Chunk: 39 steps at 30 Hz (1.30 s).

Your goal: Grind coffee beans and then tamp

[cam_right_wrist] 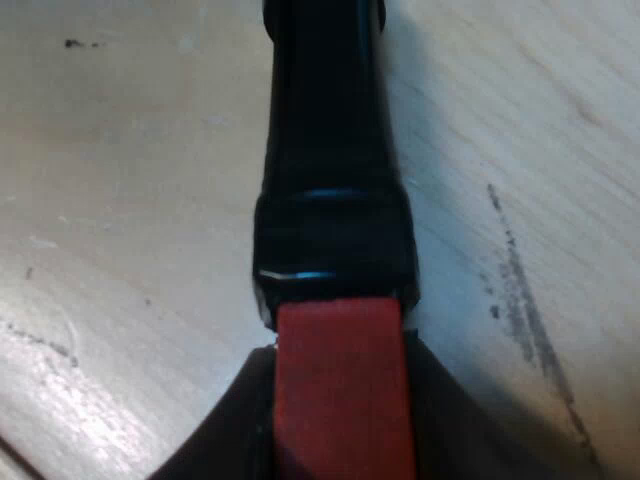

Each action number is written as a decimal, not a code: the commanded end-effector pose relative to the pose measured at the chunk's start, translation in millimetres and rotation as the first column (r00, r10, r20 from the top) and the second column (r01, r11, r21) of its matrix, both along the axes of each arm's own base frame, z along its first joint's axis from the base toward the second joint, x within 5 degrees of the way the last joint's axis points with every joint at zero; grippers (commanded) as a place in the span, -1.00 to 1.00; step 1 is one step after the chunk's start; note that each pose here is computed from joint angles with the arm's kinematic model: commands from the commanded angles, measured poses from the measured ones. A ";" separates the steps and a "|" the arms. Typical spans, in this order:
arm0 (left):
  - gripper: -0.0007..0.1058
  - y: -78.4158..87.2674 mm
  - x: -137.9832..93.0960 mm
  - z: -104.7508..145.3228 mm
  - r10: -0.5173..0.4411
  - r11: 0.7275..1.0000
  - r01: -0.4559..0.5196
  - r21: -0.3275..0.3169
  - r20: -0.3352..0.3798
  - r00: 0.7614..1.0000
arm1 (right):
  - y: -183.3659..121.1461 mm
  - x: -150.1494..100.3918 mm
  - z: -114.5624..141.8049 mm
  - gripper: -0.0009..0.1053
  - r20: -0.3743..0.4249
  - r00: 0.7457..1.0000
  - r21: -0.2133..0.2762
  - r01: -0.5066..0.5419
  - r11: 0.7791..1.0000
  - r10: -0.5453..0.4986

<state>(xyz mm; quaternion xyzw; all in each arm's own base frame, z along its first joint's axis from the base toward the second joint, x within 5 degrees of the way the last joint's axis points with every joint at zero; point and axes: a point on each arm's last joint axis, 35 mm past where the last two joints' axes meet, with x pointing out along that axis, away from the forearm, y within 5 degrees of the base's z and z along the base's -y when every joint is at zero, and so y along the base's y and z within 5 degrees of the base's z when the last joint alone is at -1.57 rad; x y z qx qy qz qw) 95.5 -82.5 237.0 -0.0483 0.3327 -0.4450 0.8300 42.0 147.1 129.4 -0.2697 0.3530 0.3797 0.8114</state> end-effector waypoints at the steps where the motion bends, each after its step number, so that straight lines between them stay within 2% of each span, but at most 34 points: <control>1: 0.45 -1.5 0.8 2.8 -0.007 1.000 0.008 -0.017 0.014 1.000 | -0.4 -1.9 -1.2 -0.85 -0.057 0.998 -0.012 -0.031 0.999 0.030; 3: 0.45 -1.6 0.9 3.0 -0.007 1.000 0.008 -0.019 0.016 1.000 | -0.5 -2.6 -1.3 -0.67 -0.078 0.996 -0.014 -0.039 0.999 0.038; 4: 0.45 -1.5 0.9 3.0 -0.007 1.000 0.008 -0.019 0.016 1.000 | -1.7 -3.1 -1.9 -0.39 -0.095 0.995 -0.022 -0.030 0.999 0.028; 5: 0.45 -1.5 0.9 3.0 -0.007 1.000 0.008 -0.019 0.016 1.000 | -2.5 -3.4 -2.6 -0.32 -0.103 0.994 -0.027 -0.026 0.999 0.023; 7: 0.45 -1.5 0.9 3.0 -0.007 1.000 0.008 -0.019 0.016 1.000 | -4.3 -4.0 -2.7 0.03 -0.124 0.992 -0.049 -0.013 0.999 0.007; 9: 0.45 -1.5 0.9 3.0 -0.007 1.000 0.008 -0.019 0.016 1.000 | -5.0 -4.3 -2.1 0.14 -0.133 0.991 -0.067 -0.016 0.998 0.007; 17: 0.45 -3.0 3.4 7.5 0.000 0.999 0.003 -0.044 0.060 0.998 | -6.0 -5.2 2.0 0.16 -0.160 0.987 -0.120 -0.027 0.992 0.007; 20: 0.45 -3.0 3.4 7.5 -0.002 0.999 0.005 -0.045 0.059 0.998 | -3.2 -4.6 21.1 0.16 -0.177 0.984 -0.216 -0.029 0.976 -0.010; 23: 0.45 -3.3 3.4 10.5 -0.007 0.999 0.010 -0.051 0.063 0.998 | -2.7 -4.5 29.0 0.16 -0.184 0.983 -0.250 -0.031 0.968 -0.016; 24: 0.45 -3.3 3.4 11.5 -0.007 0.999 0.010 -0.052 0.065 0.998 | -3.3 -4.0 34.1 0.16 -0.172 0.985 -0.281 -0.023 0.959 -0.027; 25: 0.45 -3.5 3.7 17.1 -0.006 0.998 0.011 -0.059 0.076 0.997 | -2.6 -3.6 36.7 0.16 -0.165 0.986 -0.285 -0.020 0.958 -0.029; 27: 0.45 -3.2 3.3 23.8 -0.006 0.998 0.011 -0.061 0.078 0.997 | -1.6 -2.1 48.8 0.16 -0.134 0.990 -0.326 -0.010 0.945 -0.036; 33: 0.45 0.1 -2.1 38.4 -0.022 0.999 0.024 -0.040 0.055 0.998 | 4.0 -0.2 71.5 0.16 -0.113 0.993 -0.344 -0.006 0.939 -0.036; 37: 0.45 6.0 -10.3 47.1 -0.017 0.999 0.021 -0.044 0.082 0.996 | 11.2 3.0 90.9 0.16 -0.054 0.998 -0.326 0.012 0.945 -0.031; 39: 0.45 10.2 -15.8 50.8 -0.007 0.999 0.011 -0.043 0.092 0.996 | 14.8 4.0 100.5 0.16 -0.037 0.999 -0.301 0.009 0.954 -0.021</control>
